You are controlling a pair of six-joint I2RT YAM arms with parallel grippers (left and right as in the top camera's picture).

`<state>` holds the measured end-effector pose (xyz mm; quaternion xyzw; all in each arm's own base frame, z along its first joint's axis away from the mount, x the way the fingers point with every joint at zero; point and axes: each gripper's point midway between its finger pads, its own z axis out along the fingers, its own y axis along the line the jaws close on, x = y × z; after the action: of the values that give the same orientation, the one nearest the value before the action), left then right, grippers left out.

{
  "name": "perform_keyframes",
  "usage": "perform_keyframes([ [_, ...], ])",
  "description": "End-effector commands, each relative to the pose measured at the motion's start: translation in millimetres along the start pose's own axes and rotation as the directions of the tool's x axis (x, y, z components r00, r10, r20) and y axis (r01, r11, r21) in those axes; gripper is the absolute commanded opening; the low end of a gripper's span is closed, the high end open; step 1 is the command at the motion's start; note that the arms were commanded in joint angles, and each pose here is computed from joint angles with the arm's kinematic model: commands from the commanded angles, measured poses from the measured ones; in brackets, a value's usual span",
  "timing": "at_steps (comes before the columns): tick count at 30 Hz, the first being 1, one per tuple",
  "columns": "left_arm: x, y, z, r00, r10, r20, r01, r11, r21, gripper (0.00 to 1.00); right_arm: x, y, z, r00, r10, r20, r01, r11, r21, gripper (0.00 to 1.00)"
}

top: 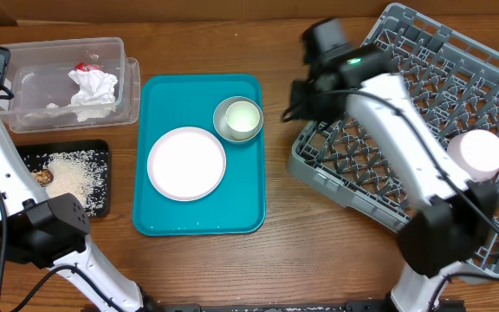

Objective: Sort waste into correct bins and load items into the dishwasher

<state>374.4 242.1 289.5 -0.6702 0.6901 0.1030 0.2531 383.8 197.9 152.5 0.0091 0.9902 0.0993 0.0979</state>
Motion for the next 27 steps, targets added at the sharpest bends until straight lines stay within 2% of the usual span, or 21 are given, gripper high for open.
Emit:
perform_keyframes([
  [1, -1, 1, 3, 1.0, -0.005, 0.012, 0.005, 1.0, -0.017, 1.0, 19, 11, 25, 0.998, 0.035, -0.055, -0.032, 0.998, 0.05, 0.42],
  [7, -1, 1, 3, 1.0, -0.004, 0.012, 0.005, 1.0, -0.016, 1.0, 44, -2, 53, 0.988, 0.112, -0.108, -0.087, 0.973, 0.212, 0.42],
  [13, -1, 1, 3, 1.0, -0.004, 0.012, 0.005, 1.0, -0.016, 1.0, 51, -11, 51, 0.985, 0.113, -0.128, -0.077, 0.964, 0.256, 0.37],
  [15, -1, 2, 3, 1.0, -0.006, 0.013, 0.006, 1.0, -0.017, 1.0, 55, -14, 49, 0.983, 0.117, -0.145, -0.074, 0.96, 0.268, 0.29],
  [22, -1, 1, 3, 1.0, -0.005, 0.012, 0.005, 1.0, -0.016, 1.0, 76, -26, 40, 0.964, 0.162, -0.212, -0.084, 0.938, 0.335, 0.27],
  [24, -1, 1, 3, 1.0, -0.005, 0.012, 0.005, 1.0, -0.016, 1.0, 82, -31, 35, 0.955, 0.197, -0.221, -0.106, 0.924, 0.367, 0.21],
  [26, -1, 1, 3, 1.0, -0.005, 0.012, 0.005, 1.0, -0.017, 1.0, 88, -32, 29, 0.952, 0.203, -0.231, -0.104, 0.919, 0.379, 0.05],
  [27, -1, 1, 3, 1.0, -0.005, 0.012, 0.005, 1.0, -0.017, 1.0, 90, -29, 22, 0.956, 0.2, -0.215, -0.105, 0.917, 0.384, 0.04],
])
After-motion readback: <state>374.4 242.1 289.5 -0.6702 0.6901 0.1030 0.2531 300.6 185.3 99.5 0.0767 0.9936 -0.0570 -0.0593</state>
